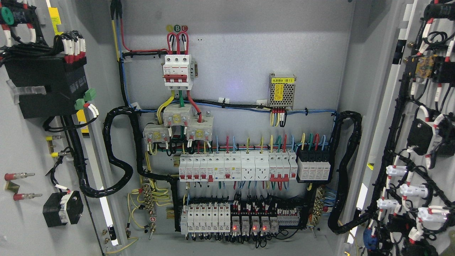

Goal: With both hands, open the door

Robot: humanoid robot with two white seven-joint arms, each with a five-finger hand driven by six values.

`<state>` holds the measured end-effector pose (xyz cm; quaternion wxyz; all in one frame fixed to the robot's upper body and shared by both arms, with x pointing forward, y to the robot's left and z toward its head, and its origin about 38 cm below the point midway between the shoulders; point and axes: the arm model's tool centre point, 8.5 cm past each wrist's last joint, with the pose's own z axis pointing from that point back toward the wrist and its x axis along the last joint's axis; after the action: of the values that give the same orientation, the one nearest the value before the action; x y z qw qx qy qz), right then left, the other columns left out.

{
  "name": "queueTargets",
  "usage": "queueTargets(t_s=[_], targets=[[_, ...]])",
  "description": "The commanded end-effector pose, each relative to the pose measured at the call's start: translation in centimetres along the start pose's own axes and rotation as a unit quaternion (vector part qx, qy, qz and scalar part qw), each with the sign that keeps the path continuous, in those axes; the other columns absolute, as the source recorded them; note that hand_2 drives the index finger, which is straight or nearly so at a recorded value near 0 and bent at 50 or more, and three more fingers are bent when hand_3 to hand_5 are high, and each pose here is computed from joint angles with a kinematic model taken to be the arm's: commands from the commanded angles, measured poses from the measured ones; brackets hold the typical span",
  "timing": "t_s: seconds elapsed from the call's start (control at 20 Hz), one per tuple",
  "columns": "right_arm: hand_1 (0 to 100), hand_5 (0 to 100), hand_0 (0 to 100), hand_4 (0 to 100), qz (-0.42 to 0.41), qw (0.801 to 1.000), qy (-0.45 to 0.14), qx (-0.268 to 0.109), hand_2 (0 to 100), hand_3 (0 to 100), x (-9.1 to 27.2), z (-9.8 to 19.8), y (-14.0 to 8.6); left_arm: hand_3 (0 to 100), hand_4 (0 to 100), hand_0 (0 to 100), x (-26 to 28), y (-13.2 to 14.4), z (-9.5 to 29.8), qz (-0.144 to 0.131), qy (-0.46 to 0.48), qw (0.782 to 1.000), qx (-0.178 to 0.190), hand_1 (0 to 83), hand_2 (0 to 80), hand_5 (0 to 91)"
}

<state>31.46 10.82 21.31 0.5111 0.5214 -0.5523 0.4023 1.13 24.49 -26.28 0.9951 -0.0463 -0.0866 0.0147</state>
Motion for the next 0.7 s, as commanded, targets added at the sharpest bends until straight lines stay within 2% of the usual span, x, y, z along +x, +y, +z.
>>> queueTargets(t_s=[0.0, 0.65], targets=[[50, 0, 0, 0, -0.002, 0.999, 0.005, 0.032, 4, 0, -0.2, -1.2, 1.8, 0, 0, 12, -0.9, -0.9, 0.0, 0.002, 0.016, 1.0, -0.003, 55.6, 0.0, 0.0], [50, 0, 0, 0, 0.023, 0.999, 0.011, 0.039, 4, 0, 1.0, -1.9, 1.1, 0, 0, 12, -0.9, -1.0, 0.0, 0.005, 0.014, 1.0, -0.008, 55.6, 0.0, 0.0]])
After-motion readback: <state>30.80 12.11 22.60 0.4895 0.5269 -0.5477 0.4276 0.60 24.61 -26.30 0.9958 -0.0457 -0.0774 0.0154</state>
